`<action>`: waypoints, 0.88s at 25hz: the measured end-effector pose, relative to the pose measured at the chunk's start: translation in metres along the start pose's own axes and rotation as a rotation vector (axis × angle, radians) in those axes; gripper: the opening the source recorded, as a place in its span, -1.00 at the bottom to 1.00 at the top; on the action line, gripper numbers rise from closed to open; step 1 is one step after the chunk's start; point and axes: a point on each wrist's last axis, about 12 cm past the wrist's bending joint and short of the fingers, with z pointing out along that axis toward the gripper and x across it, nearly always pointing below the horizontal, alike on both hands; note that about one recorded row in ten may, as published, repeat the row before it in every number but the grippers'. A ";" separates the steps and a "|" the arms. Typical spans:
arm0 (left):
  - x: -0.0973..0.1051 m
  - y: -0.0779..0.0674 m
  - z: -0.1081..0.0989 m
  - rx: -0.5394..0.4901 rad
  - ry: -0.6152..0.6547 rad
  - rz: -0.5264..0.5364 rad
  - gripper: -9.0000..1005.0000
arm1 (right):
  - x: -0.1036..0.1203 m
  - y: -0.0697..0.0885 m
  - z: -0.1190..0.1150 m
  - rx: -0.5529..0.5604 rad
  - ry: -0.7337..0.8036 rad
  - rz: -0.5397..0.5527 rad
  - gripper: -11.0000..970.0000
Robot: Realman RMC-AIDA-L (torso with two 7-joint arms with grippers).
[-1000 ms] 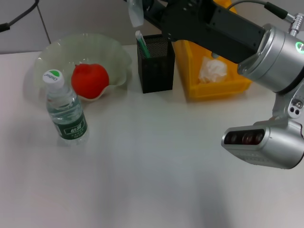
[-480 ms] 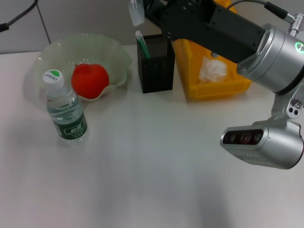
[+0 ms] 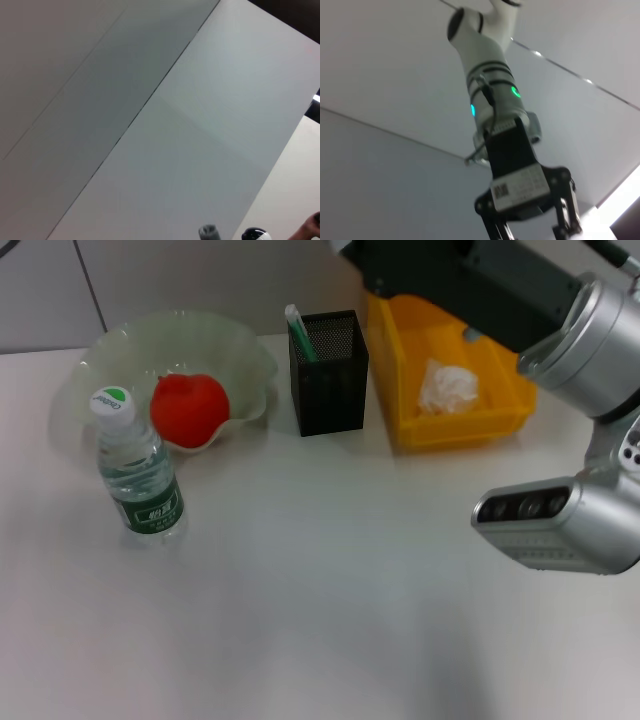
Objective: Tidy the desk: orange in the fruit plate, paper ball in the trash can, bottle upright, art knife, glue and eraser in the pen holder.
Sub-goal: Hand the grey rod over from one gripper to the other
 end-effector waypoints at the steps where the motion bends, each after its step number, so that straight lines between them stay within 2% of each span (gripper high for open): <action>1: 0.000 0.000 -0.002 -0.004 -0.005 0.003 -0.19 | 0.001 -0.001 -0.001 0.003 0.009 0.003 -0.66; 22: 0.000 0.001 -0.001 -0.009 -0.006 0.007 -0.19 | 0.007 -0.001 -0.004 0.016 0.043 0.026 -0.68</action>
